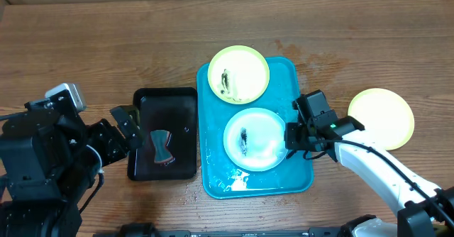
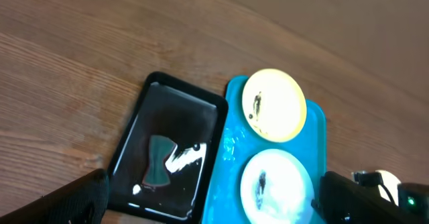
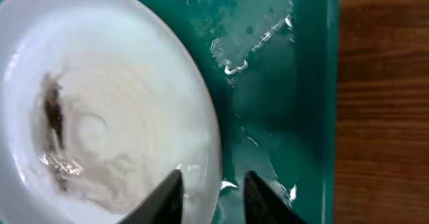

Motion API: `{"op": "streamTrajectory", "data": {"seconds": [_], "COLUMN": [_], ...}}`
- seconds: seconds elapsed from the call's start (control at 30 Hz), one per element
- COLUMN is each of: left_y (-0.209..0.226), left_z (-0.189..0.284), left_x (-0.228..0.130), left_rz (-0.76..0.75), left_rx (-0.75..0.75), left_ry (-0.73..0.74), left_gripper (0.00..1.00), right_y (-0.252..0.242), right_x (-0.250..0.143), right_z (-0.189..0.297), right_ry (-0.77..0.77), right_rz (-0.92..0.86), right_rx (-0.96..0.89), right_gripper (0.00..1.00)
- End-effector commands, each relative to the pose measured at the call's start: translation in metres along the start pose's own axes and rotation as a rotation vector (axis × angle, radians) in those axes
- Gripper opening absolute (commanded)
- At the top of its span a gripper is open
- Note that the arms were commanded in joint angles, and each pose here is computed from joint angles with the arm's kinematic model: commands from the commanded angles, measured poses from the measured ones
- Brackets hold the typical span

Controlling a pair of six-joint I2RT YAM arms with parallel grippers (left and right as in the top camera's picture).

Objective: Clean dirty plates on tray and stack at the side
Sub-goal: 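Grasp the sponge with the left gripper and position right gripper at white plate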

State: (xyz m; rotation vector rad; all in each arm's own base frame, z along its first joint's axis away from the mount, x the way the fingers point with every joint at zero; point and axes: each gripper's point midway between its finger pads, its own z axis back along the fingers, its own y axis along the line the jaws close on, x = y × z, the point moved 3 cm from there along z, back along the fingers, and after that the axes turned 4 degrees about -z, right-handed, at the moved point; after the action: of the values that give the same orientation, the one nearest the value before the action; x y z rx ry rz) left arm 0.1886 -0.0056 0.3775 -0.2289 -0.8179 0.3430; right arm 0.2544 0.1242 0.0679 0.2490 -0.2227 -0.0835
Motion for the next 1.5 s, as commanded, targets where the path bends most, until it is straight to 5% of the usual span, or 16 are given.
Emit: {"op": "streamTrajectory", "data": {"seconds": [0.0, 0.2, 0.47, 0.53, 0.77, 0.8, 1.1, 1.27, 1.47], "left_y": [0.002, 0.041, 0.073, 0.076, 0.094, 0.094, 0.061, 0.051, 0.073], "left_z": [-0.026, -0.101, -0.209, -0.227, -0.268, -0.275, -0.276, -0.268, -0.276], "left_x": [-0.021, -0.075, -0.161, -0.175, -0.213, -0.218, -0.175, -0.151, -0.163], "left_rz": [-0.08, -0.113, -0.087, -0.087, 0.029, 0.028, -0.007, -0.101, -0.151], "left_rx": [-0.015, 0.138, 0.231, 0.254, 0.419, 0.417, 0.277, 0.22, 0.323], "left_ry": [0.139, 0.403, 0.708, 0.761, 0.888, 0.903, 0.858, 0.806, 0.795], "left_gripper": [1.0, 0.8, 0.62, 0.47, 0.18, 0.04, 0.04, 0.43, 0.49], "right_y": [0.01, 0.021, 0.024, 0.022, 0.02, 0.02, 0.02, 0.02, 0.02], "right_x": [0.025, 0.037, 0.027, 0.023, 0.02, 0.02, 0.02, 0.02, 0.02], "right_z": [0.028, 0.08, 0.1, 0.099, 0.098, 0.098, 0.098, 0.098, 0.098], "right_ry": [-0.105, -0.206, -0.219, -0.201, -0.185, -0.185, -0.185, -0.186, -0.185], "right_rz": [0.006, 0.016, 0.022, 0.02, 0.018, 0.018, 0.018, 0.018, 0.018], "right_rx": [0.001, 0.03, 0.076, 0.066, 0.057, 0.057, 0.057, 0.057, 0.057], "right_gripper": [0.41, 0.42, 0.29, 0.29, 0.27, 0.27, 0.22, 0.2, 0.2]}}
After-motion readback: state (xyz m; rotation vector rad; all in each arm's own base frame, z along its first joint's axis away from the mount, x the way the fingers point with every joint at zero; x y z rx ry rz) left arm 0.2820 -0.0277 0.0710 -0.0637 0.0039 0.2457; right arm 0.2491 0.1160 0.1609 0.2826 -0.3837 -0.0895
